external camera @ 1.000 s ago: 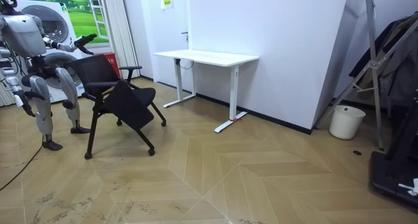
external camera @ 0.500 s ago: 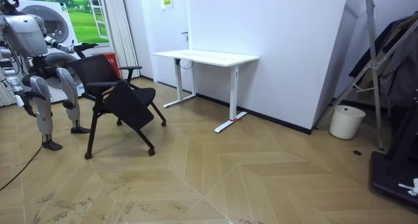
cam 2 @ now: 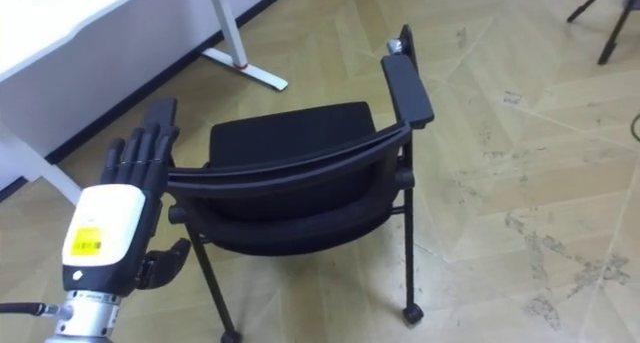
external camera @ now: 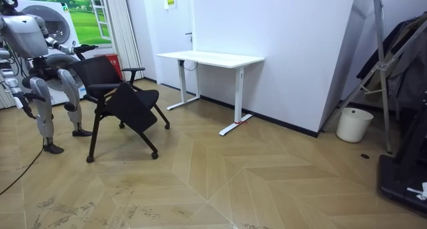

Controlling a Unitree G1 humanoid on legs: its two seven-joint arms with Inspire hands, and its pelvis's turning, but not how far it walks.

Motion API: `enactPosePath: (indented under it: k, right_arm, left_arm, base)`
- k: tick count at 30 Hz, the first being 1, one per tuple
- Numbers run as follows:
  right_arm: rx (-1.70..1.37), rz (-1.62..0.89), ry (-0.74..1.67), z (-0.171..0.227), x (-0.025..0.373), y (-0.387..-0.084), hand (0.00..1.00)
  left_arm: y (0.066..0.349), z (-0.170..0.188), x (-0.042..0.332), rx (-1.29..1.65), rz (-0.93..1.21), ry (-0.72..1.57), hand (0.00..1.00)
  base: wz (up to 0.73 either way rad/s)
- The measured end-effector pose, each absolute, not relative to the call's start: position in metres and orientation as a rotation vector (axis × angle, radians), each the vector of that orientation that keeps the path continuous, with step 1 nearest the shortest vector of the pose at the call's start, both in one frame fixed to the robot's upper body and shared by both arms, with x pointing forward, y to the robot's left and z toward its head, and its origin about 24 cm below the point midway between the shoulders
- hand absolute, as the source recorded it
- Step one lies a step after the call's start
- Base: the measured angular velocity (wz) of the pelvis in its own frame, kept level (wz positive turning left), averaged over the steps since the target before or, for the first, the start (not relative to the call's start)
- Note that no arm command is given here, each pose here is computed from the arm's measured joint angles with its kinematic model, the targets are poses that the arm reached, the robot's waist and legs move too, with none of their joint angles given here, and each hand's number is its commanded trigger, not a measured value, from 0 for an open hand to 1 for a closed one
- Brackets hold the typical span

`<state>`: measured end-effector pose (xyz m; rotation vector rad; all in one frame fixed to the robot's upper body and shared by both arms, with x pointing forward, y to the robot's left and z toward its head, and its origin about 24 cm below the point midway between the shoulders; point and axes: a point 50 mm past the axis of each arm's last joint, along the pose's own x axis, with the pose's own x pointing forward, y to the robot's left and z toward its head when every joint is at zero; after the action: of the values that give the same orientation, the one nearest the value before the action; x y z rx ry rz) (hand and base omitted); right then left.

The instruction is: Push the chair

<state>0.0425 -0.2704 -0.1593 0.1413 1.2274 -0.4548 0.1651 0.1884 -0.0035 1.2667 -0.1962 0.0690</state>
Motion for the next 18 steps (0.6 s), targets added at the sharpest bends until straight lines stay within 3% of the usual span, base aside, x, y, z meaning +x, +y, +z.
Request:
enactPosePath:
  k: [18]
  right_arm:
    - [0.149, -0.483, 1.244, -0.160, 0.032, -0.272, 0.00]
  left_arm:
    - [0.189, -0.020, 0.169, 1.284, -0.007, -0.123, 0.00]
  base:
    - [-0.04]
